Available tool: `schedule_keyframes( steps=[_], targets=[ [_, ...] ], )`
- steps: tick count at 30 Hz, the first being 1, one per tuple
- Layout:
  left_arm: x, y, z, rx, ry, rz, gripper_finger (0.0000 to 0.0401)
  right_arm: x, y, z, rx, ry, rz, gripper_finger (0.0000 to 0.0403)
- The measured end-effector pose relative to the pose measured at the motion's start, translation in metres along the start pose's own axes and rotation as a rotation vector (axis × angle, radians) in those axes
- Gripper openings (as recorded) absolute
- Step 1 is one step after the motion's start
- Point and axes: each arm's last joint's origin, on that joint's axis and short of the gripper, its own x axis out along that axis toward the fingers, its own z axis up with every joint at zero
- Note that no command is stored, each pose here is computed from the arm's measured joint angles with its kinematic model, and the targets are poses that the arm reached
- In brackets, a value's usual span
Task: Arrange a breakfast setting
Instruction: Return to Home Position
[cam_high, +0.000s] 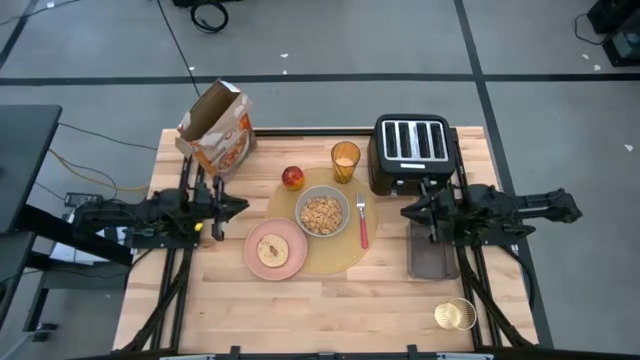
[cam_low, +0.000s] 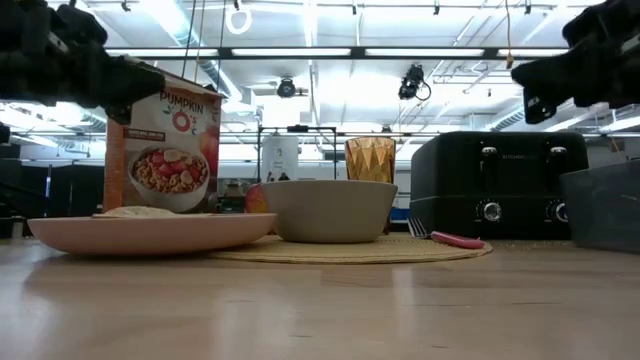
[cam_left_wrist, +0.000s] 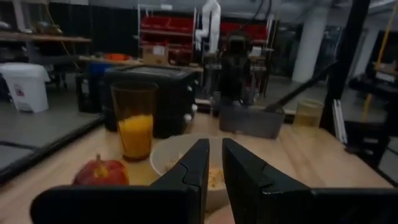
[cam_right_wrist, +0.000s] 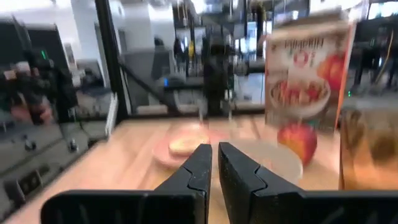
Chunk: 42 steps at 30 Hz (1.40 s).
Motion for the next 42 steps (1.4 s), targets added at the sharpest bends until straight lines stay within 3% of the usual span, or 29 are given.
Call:
schedule_keyframes(
  steps=[7,15,42],
  targets=[
    [0.0004,0.0009,-0.0009,0.048,0.016,0.029,0.0053,0.0011,0.0,-0.0032,-0.144,0.036,0.008,0.0037],
    [0.001,0.0011,-0.0009,0.049,0.014,0.04,0.0053,0.0014,-0.0001,-0.0038,-0.048,0.043,0.004,0.0036],
    [0.0012,0.0009,0.0011,0.044,-0.014,0.039,0.0053,0.0015,-0.0001,-0.0033,-0.052,0.038,0.004,0.0036]
  ],
)
